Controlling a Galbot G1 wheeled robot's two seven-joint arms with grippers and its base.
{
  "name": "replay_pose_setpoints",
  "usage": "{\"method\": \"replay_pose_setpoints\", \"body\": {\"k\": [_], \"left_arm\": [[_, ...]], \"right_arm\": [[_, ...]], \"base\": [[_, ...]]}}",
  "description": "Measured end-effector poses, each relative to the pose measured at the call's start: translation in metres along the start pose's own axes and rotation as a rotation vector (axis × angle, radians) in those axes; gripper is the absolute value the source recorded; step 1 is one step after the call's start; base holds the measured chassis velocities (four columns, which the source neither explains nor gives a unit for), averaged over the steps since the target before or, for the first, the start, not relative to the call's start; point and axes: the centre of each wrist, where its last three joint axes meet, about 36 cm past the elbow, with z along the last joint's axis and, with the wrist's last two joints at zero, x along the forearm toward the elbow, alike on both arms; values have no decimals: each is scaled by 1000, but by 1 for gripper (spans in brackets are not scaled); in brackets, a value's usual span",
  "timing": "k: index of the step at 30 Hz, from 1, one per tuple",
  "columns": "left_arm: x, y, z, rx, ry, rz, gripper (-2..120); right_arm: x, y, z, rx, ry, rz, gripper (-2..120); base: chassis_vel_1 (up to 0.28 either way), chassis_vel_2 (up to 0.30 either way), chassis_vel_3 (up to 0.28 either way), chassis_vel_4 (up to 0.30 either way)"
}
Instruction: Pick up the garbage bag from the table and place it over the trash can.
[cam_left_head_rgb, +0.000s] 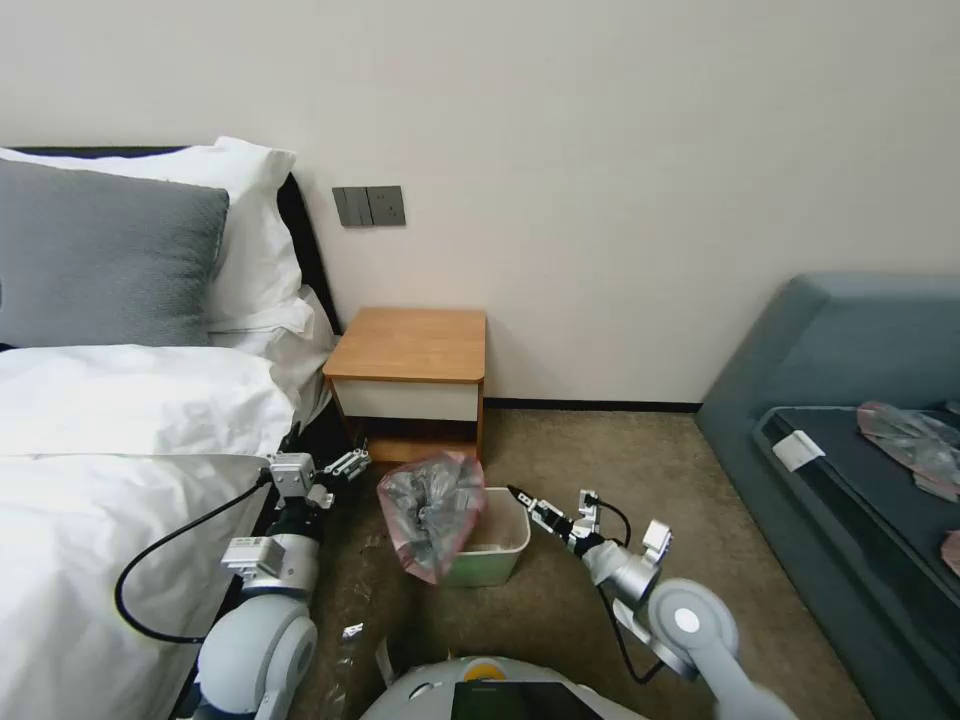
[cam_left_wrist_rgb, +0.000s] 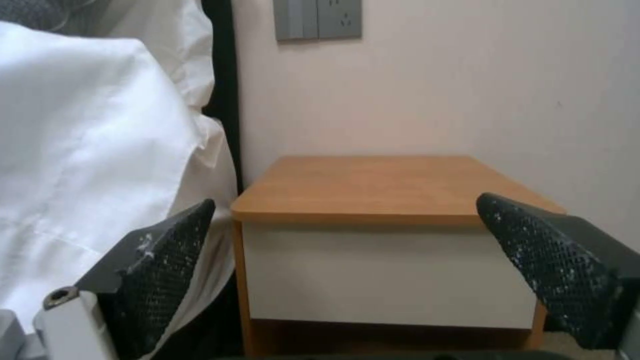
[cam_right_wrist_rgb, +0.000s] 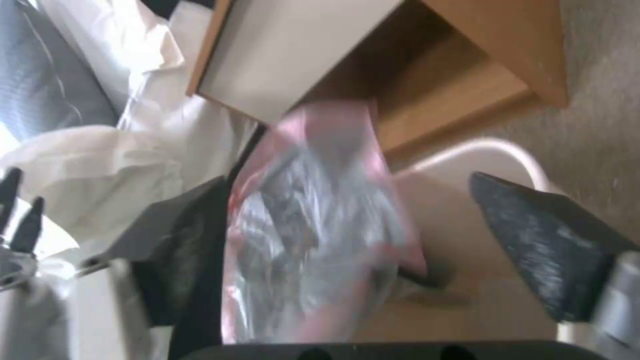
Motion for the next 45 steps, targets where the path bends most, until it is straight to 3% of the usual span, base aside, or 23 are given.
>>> {"method": "replay_pose_setpoints", "body": {"k": [3, 13, 15, 24, 28, 33, 38, 45], "left_arm": [[0, -3, 4, -8, 11, 13, 100], [12, -31, 29, -39, 97, 146, 99], [15, -39, 40, -51, 142, 197, 95], [22, -63, 64, -51, 242, 289, 93], [23, -73, 66, -45, 308, 273, 91], [16, -83, 62, -70, 437, 170, 71], [8, -83, 59, -94, 518, 122, 54], [-2, -73, 59, -117, 578, 71, 54]], "right_arm": [[-1, 5, -4, 8, -19, -5, 100], [-3, 8, -4, 34, -51, 8, 100], [-3, 8, -4, 40, -57, 11, 100], [-6, 6, -1, 43, -64, 18, 100], [-8, 5, 1, 41, -66, 20, 100], [-11, 4, 5, 37, -63, 20, 100], [-15, 1, 11, 36, -57, 26, 100], [-19, -3, 17, 37, -48, 31, 100]], "base": [[0, 0, 0, 0], [0, 0, 0, 0], [0, 0, 0, 0], [0, 0, 0, 0], [0, 0, 0, 0], [0, 0, 0, 0], [0, 0, 0, 0], [0, 0, 0, 0]]}}
